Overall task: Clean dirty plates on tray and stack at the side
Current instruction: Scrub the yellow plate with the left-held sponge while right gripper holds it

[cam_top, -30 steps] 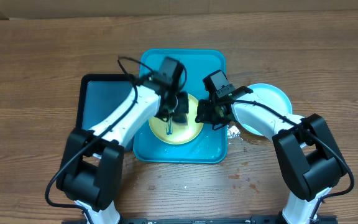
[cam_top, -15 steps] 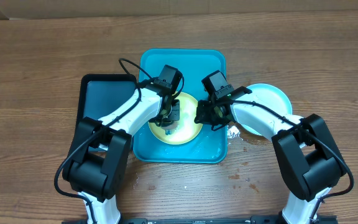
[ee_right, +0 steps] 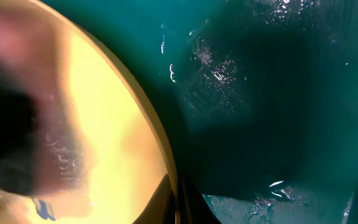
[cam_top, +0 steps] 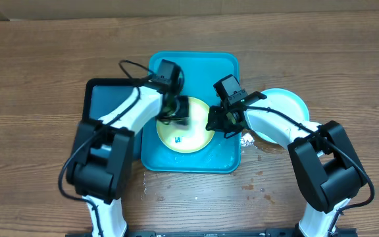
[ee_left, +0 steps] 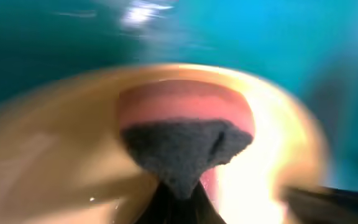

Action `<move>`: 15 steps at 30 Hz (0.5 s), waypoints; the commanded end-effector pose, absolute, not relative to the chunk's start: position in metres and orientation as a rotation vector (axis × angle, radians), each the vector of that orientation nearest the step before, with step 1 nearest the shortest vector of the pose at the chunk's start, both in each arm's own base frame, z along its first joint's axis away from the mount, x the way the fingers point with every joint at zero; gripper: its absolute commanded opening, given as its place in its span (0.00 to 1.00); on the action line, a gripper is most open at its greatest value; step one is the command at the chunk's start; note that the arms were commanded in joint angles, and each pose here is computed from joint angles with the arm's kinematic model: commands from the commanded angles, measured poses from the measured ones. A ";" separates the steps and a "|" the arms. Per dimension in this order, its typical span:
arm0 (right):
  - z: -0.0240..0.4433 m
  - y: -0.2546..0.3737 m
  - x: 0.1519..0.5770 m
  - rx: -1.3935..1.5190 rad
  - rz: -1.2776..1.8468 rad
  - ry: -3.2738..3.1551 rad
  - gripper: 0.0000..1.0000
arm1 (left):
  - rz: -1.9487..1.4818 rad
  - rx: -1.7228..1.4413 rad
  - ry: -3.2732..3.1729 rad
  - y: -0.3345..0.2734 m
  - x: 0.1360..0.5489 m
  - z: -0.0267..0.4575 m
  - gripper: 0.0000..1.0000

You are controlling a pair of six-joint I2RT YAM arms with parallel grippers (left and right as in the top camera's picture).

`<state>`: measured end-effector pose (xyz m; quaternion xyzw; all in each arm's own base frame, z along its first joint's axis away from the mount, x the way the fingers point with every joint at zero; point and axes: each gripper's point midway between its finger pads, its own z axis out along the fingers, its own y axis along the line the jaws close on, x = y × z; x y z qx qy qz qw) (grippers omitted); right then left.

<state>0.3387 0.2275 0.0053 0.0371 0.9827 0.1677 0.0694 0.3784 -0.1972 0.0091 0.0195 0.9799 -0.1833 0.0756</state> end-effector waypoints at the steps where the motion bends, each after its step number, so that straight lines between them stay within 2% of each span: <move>1: -0.003 0.217 0.336 0.140 0.425 2.976 0.04 | -1.038 0.179 3.090 -0.270 0.313 -0.009 0.04; 5: -0.004 0.216 0.335 0.141 0.423 2.978 0.04 | -1.035 0.168 3.187 -0.269 0.291 -0.016 0.04; 9: -0.004 0.216 0.335 0.141 0.424 2.978 0.04 | -0.915 0.064 3.259 -0.244 0.291 -0.021 0.04; 12: -0.004 0.216 0.335 0.141 0.423 2.978 0.04 | -0.635 -0.047 3.353 -0.203 0.288 -0.031 0.04; 15: -0.004 0.216 0.335 0.141 0.423 2.978 0.04 | -0.216 -0.108 3.407 -0.151 0.284 -0.040 0.04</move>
